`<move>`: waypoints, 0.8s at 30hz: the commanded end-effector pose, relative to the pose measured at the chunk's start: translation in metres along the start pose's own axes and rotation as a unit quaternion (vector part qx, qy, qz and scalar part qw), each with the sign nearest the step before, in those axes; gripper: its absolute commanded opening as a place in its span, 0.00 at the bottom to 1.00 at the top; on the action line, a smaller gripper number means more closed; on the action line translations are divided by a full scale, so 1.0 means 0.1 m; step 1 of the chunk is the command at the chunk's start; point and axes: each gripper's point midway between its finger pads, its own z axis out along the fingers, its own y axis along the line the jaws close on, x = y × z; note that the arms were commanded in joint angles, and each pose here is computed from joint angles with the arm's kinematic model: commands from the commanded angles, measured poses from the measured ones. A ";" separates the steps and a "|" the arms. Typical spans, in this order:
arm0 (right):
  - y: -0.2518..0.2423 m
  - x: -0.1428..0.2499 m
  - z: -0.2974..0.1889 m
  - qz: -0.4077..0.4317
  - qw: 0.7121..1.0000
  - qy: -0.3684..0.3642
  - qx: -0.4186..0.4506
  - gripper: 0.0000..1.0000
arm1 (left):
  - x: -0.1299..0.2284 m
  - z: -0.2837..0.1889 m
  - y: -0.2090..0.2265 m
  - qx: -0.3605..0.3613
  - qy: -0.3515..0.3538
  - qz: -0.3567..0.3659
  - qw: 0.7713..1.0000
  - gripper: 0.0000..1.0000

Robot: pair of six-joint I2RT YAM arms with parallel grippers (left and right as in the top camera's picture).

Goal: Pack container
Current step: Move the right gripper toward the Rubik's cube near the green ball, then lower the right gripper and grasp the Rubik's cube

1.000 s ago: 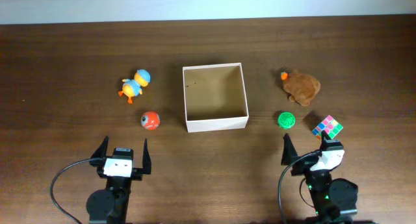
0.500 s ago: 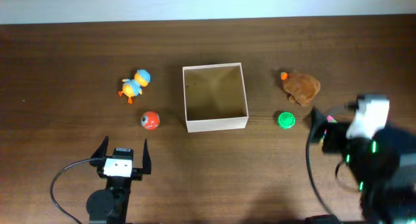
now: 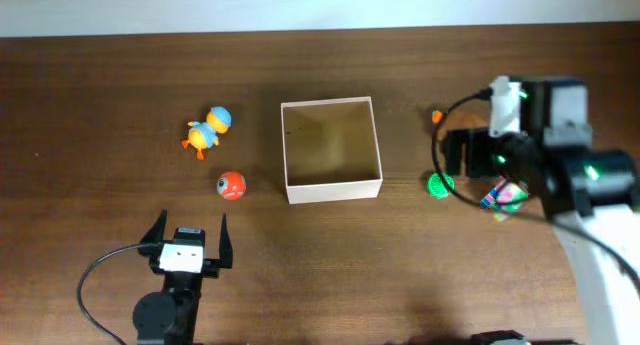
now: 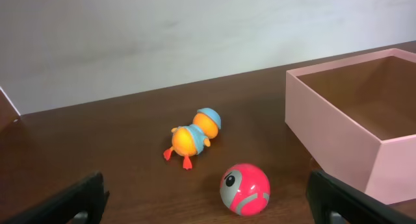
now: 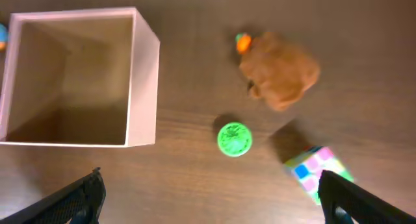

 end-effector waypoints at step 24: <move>-0.87 0.59 0.58 0.363 0.906 0.165 0.143 0.89 | 0.01 0.00 0.01 -0.004 0.000 0.006 1.000 0.99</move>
